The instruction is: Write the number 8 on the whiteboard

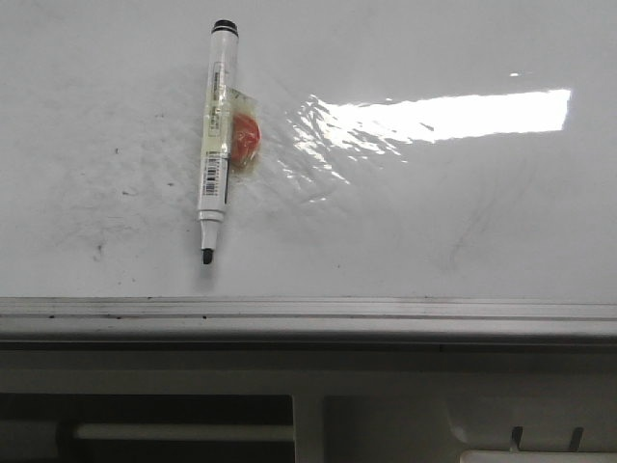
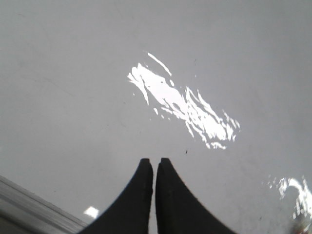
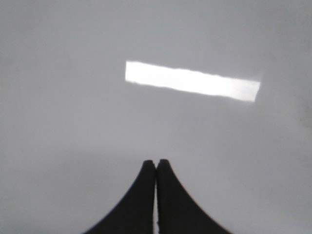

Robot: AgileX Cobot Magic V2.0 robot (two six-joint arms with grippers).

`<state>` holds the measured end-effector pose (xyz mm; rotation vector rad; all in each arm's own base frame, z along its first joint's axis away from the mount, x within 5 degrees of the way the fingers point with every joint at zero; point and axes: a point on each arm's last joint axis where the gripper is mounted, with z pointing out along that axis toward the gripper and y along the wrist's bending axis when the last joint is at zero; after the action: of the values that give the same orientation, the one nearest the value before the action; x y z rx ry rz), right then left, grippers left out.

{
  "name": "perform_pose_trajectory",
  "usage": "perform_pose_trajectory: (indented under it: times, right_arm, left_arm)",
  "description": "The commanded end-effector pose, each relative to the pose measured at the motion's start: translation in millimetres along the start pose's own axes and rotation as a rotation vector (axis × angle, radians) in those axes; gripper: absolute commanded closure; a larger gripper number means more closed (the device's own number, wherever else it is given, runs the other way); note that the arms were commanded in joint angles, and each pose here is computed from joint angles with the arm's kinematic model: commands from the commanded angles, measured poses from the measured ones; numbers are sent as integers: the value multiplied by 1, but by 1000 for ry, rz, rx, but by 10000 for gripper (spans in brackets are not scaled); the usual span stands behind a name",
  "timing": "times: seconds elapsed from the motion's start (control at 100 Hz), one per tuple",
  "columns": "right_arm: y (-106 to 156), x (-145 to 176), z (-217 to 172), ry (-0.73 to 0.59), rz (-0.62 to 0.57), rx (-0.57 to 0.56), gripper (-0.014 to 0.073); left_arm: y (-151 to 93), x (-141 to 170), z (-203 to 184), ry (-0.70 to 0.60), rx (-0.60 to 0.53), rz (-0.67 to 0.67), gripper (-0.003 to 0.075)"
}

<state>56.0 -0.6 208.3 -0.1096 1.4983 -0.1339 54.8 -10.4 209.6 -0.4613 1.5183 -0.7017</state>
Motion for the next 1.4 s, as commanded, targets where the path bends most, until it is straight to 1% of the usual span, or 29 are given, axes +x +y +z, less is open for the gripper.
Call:
perform_pose_trajectory:
  times: [0.0,0.09,0.15,0.2,0.24,0.29,0.3,0.36,0.39,0.45,0.5,0.56,0.6,0.63,0.65,0.67,0.7,0.75,0.78,0.82,0.88,0.92,1.08,1.18,1.39]
  right_arm:
    - [-2,-10,-2,-149,121,18,658]
    - [-4,-12,-2,-161,289,28,658]
    - [-6,-18,-3,-178,414,34,658]
    - [-7,-25,-4,-185,455,29,658]
    - [-8,-34,-6,-179,455,15,658]
    - [-6,-44,-7,-126,436,-12,658]
    - [-5,-44,-6,-99,429,-20,658]
    - [-5,-56,-7,-14,349,-42,658]
    - [-5,-60,-6,53,306,-49,658]
    - [-8,-72,-5,123,228,-44,658]
    - [-10,-81,-2,166,192,-40,657]
    - [-11,-91,2,210,182,-42,653]
    - [-12,-98,5,235,181,-46,632]
    - [-13,-102,7,252,181,-49,608]
    - [-13,-105,8,264,182,-51,587]
    - [-14,-108,9,276,182,-53,561]
    - [-14,-111,11,293,182,-55,519]
    - [-15,-117,14,320,183,-60,428]
    - [-15,-120,15,329,186,-63,362]
    - [-15,-122,18,343,187,-65,300]
    - [-15,-125,21,350,189,-69,205]
    - [-15,-127,23,343,189,-75,182]
    - [-14,-129,24,324,193,-87,177]
    - [-14,-128,24,326,193,-88,177]
    - [-14,-128,24,328,193,-88,177]
  left_arm:
    - [8,1,-1,-75,1,-104,741]
    - [7,2,-1,-68,4,-172,741]
    - [4,1,-1,-50,16,-156,741]
    - [-1,-1,-2,-19,25,-125,741]
    - [-6,-2,-2,14,31,-77,741]
    - [-13,-5,-2,58,32,-6,741]
    - [-14,-5,-2,73,32,4,741]
    - [-24,-12,-1,122,33,103,741]
    - [-28,-15,0,153,32,139,741]
    - [-38,-23,4,202,34,218,741]
    - [-45,-28,9,247,33,278,740]
    - [-51,-33,16,308,28,332,735]
    - [-55,-35,23,358,23,356,711]
    - [-58,-37,28,392,22,374,679]
    - [-60,-38,31,414,24,378,648]
    - [-64,-40,35,432,34,391,600]
    - [-66,-41,38,444,43,398,562]
    - [-71,-43,45,478,61,394,465]
    - [-75,-43,49,504,76,399,425]
    - [-79,-43,53,541,101,432,382]
    - [-87,-40,61,601,151,477,368]
    - [-90,-38,65,629,170,478,368]
    - [-106,-22,83,710,249,446,369]
    - [-119,-8,92,758,302,421,369]
    - [-142,20,106,768,361,382,369]
